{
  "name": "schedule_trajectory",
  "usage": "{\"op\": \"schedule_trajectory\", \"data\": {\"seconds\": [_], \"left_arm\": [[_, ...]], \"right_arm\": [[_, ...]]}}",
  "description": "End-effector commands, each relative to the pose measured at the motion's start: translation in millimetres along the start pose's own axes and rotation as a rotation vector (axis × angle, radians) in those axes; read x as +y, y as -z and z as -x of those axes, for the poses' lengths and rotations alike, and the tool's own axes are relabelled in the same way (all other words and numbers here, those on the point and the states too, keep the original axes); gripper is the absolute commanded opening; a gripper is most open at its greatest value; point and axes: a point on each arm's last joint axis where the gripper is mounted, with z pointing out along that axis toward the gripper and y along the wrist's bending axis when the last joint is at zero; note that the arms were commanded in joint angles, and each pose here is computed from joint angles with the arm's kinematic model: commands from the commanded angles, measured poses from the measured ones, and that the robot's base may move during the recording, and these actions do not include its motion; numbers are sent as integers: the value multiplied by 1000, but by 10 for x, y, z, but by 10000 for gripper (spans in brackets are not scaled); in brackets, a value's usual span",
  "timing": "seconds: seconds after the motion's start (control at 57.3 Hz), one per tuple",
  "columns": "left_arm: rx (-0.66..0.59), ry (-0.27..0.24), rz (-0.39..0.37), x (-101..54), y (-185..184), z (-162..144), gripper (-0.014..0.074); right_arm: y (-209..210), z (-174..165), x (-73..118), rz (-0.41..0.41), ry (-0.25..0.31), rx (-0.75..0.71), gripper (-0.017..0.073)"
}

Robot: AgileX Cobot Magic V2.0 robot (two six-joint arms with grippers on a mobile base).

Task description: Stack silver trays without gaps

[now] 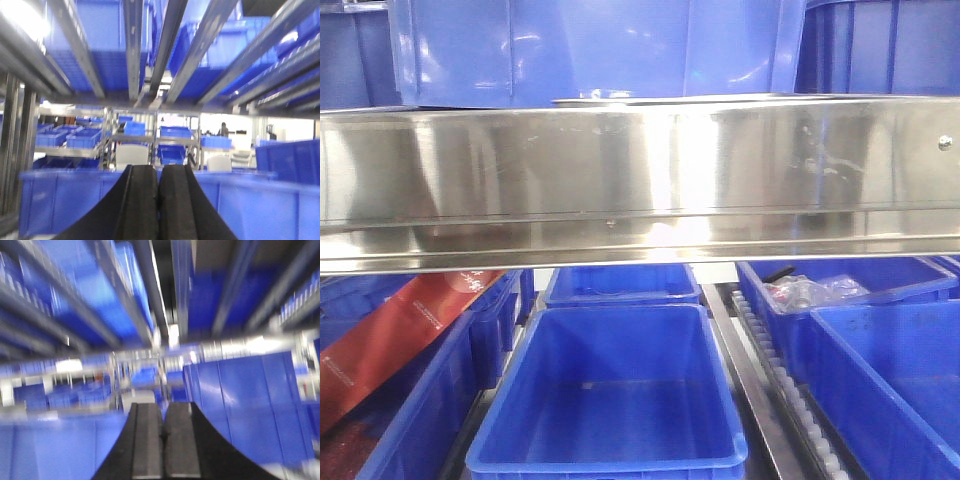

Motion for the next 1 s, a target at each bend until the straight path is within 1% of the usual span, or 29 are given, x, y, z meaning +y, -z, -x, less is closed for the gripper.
{"op": "schedule_trajectory", "data": {"seconds": [0.0, 0.07, 0.14, 0.192, 0.21, 0.279, 0.332, 0.419, 0.489, 0.594, 0.698, 0.751, 0.786, 0.821, 0.873, 0.89, 0.978], "left_arm": [[33, 14, -7, -11, -45, 198, -19], [105, 13, -6, -18, -111, 321, -19], [171, 13, -5, -25, -212, 429, -19], [244, 13, -3, -28, -339, 466, -19], [281, 12, -2, -30, -405, 480, -19], [391, 16, -1, -35, -585, 496, -19], [490, 18, 1, -40, -708, 507, -19], [664, 40, -3, -57, -955, 473, -19], [768, 75, -15, -83, -1151, 435, -19], [890, 128, -33, -121, -1453, 326, -19], [986, 151, -36, -134, -1728, 163, -19], [1045, 163, -39, -144, -1852, 53, -19], [1081, 162, -49, -164, -1925, -3, -19], [1125, 160, -76, -223, -2040, -111, -19], [1151, 152, -117, -319, -2150, -193, -19], [1158, 149, -137, -367, -2192, -219, -19], [1179, 136, -219, -607, -2384, -330, -19]], "right_arm": [[-8, 312, 45, 3, -12, -40, -79], [8, 513, 71, -9, -12, 4, -79], [51, 696, 96, -28, -22, 87, -79], [39, 810, 109, -55, -23, 219, -79], [12, 816, 108, -68, -22, 289, -79], [-84, 893, 116, -94, -20, 425, -79], [-193, 943, 121, -103, 9, 520, -79], [-373, 978, 123, -110, 63, 676, -79], [-554, 939, 114, -116, 86, 796, -79], [-863, 795, 91, -132, 82, 945, -79], [-1148, 600, 85, -133, 51, 1100, -79], [-1277, 487, 70, -139, 45, 1176, -79], [-1392, 391, 58, -145, 40, 1236, -79], [-1553, 269, 43, -150, 33, 1301, -79], [-1720, 161, 44, -145, 15, 1351, -79], [-1783, 125, 55, -136, 10, 1364, -79], [-2049, -3, 148, -73, 22, 1402, -79]]}}
